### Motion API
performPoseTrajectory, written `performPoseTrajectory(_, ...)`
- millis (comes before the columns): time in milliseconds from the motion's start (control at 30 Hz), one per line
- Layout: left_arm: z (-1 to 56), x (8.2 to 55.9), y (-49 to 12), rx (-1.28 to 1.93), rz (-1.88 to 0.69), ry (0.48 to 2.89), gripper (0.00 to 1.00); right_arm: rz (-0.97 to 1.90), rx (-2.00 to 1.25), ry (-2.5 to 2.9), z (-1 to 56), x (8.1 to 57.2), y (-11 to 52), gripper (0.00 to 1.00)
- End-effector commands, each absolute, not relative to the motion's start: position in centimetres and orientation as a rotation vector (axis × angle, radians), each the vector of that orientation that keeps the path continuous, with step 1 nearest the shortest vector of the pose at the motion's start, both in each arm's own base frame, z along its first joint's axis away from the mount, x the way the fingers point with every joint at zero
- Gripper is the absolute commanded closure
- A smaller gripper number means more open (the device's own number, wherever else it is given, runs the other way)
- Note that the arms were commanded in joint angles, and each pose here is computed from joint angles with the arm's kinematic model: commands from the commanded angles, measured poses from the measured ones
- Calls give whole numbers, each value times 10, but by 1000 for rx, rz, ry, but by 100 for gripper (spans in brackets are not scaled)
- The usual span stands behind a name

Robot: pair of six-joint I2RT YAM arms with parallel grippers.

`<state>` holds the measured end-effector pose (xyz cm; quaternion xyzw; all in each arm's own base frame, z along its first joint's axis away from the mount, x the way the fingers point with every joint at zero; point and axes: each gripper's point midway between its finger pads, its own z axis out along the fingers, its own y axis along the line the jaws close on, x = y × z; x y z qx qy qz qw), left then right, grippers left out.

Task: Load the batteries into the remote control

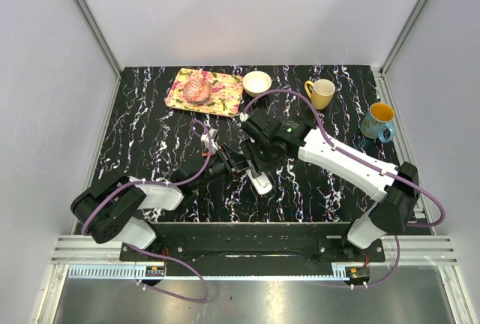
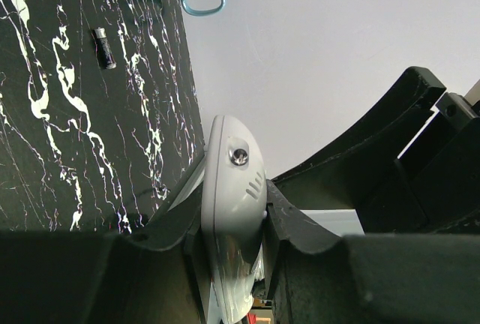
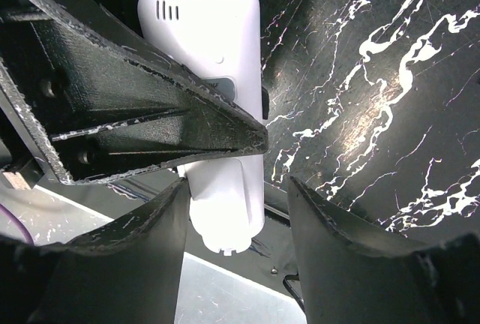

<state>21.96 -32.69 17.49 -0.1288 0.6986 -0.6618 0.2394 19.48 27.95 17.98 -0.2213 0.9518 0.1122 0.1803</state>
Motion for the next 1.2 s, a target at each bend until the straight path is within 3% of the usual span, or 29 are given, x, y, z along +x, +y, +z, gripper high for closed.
performPoseTrajectory(0, 230, 208, -333, -218, -1955, 1734, 100, 389, -534, 2583, 203, 215, 295, 39)
performPoseTrajectory(1167, 240, 202, -330, -269, -2052, 1695, 100, 393, -519, 2574, 197, 217, 295, 34)
